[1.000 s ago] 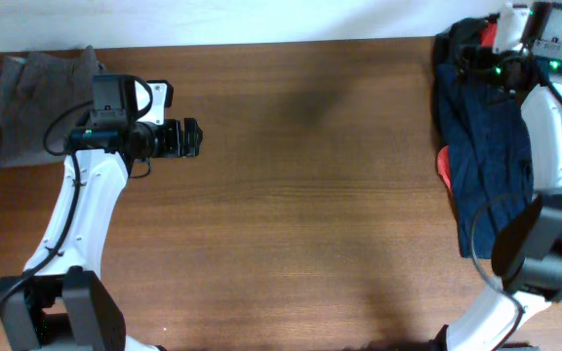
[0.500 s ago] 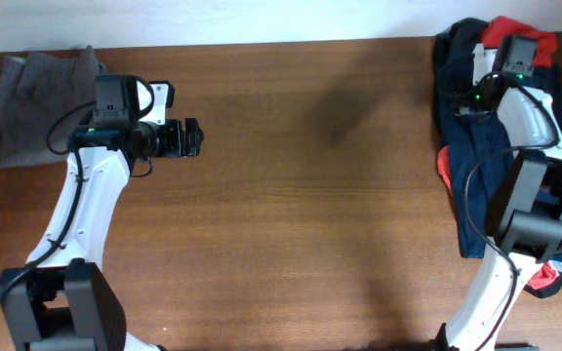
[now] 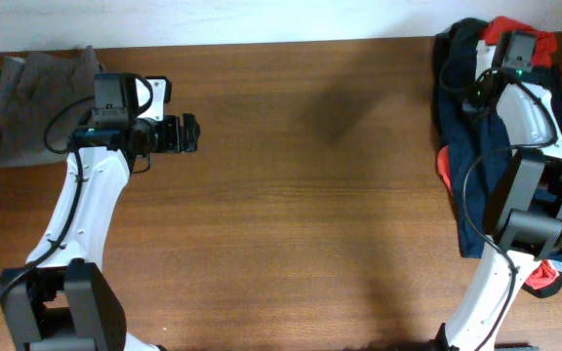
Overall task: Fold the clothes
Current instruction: 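Grasp the navy shorts from the right pile and drag them center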
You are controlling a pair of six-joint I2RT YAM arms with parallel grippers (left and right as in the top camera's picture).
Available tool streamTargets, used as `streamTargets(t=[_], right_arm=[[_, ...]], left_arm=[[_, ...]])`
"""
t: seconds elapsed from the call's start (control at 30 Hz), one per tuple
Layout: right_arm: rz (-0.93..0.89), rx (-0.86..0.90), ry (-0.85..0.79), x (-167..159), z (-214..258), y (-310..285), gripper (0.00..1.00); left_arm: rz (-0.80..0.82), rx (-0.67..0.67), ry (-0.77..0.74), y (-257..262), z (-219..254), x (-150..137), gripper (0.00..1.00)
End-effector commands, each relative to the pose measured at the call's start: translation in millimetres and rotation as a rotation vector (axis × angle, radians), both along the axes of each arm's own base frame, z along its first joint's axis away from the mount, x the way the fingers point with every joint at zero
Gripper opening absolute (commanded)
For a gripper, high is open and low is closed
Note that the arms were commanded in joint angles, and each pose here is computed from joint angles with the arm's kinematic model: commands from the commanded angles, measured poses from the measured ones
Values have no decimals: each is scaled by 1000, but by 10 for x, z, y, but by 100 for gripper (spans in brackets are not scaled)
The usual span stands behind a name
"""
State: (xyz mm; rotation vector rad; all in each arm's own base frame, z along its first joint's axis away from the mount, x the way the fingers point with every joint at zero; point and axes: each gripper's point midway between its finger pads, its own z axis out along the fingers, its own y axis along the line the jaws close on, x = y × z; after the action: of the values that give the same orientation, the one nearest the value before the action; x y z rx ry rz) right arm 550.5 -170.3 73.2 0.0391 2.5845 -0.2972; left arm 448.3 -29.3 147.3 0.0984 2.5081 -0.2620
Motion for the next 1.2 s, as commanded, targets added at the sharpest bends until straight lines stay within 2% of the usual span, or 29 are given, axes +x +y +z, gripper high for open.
streamTargets(t=[0.0, 0.17, 0.2, 0.33, 0.57, 0.7, 0.97, 1.03, 1.13, 1.17], right_arm=[[61, -61, -204, 256, 1278, 308, 4], [179, -42, -308, 244, 2181, 935, 4], [235, -31, -332, 204, 2421, 1240, 4], [354, -11, -335, 100, 2606, 1919, 4], [620, 40, -238, -217, 2332, 3371, 4], [696, 80, -202, -311, 2121, 3890, 5], [922, 316, -86, -606, 1655, 4778, 6], [988, 378, -63, -743, 1605, 5016, 13], [1100, 414, -44, -988, 1580, 5349, 34], [1122, 406, -43, -1040, 1576, 5409, 50]], left_arm=[[21, 41, -58, 113, 145, 148, 99], [49, 33, -88, 204, 261, 216, 99], [74, 25, -93, 268, 297, 233, 99], [112, 21, -112, 453, 432, 236, 99], [216, 34, -172, 922, 788, 90, 99], [268, 38, -173, 1138, 871, -31, 99], [338, 41, -154, 1428, 864, -157, 99], [347, 42, -157, 1470, 869, -163, 99], [350, 43, -158, 1482, 872, -164, 99], [349, 42, -158, 1481, 871, -164, 99]])
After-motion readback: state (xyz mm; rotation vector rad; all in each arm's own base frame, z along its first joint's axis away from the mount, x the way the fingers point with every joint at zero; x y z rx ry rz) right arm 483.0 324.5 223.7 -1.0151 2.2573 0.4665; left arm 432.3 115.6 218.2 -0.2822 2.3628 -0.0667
